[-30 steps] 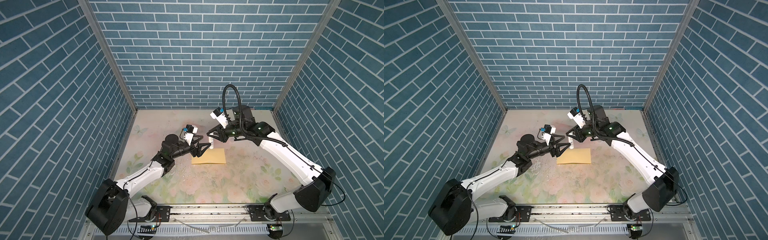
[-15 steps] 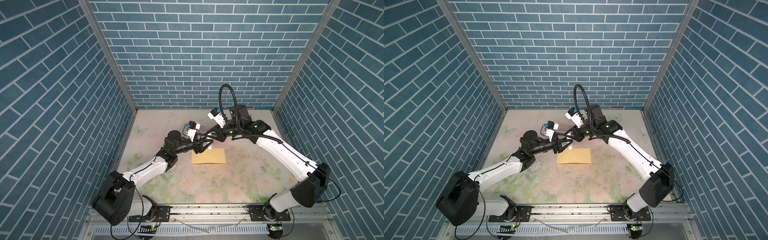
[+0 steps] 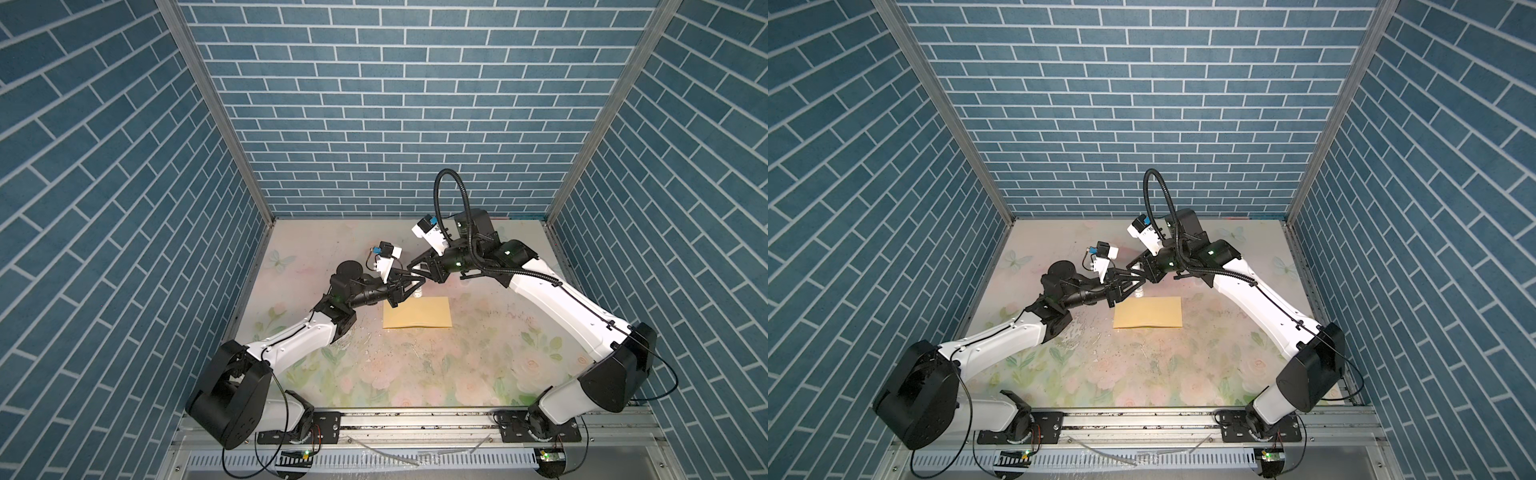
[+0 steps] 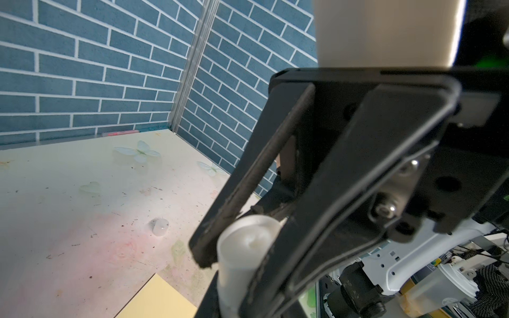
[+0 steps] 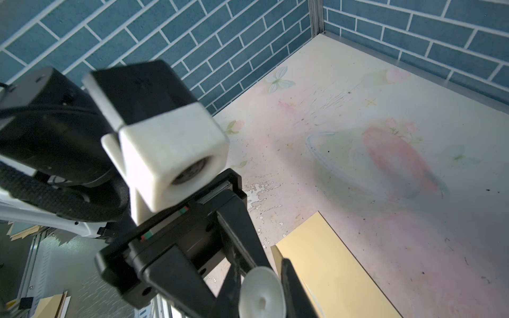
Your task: Place the letter into the envelope and seal it
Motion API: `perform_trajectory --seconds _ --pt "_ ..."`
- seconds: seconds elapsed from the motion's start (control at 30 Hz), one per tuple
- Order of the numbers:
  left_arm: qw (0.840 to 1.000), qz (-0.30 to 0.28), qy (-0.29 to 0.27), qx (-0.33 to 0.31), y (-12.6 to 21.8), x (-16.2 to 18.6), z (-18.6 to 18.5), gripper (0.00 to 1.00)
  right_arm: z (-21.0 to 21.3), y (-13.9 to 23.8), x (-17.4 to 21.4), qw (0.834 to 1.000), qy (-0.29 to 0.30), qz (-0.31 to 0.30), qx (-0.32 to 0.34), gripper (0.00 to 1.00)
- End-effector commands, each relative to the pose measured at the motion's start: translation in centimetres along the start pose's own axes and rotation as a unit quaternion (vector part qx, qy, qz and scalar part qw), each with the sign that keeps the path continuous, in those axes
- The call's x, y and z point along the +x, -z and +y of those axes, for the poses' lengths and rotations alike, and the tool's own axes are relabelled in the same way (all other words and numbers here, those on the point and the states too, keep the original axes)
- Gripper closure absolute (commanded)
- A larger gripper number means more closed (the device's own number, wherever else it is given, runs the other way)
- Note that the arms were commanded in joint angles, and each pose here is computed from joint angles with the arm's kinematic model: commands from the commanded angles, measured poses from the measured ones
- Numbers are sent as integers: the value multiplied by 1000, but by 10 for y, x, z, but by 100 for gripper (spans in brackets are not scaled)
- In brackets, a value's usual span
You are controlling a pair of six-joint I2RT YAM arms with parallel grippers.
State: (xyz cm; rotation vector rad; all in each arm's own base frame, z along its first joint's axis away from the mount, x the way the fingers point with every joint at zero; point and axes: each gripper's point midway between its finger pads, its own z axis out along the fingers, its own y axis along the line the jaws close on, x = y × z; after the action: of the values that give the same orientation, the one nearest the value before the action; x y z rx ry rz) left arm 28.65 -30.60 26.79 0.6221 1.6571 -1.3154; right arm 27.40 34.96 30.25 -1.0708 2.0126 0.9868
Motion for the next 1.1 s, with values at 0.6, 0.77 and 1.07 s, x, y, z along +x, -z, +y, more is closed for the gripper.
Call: perform_trajectory --seconds 0.6,0.77,1.07 --pt "901 -267 249 -236 67 -83 60 100 -20 23 -21 947 134 -222 190 30" --pt "902 -266 260 -221 64 -87 55 100 -8 7 -29 932 175 -250 193 32" --pt "901 -272 265 -211 65 -88 52 100 4 -26 -30 929 215 -243 178 38"
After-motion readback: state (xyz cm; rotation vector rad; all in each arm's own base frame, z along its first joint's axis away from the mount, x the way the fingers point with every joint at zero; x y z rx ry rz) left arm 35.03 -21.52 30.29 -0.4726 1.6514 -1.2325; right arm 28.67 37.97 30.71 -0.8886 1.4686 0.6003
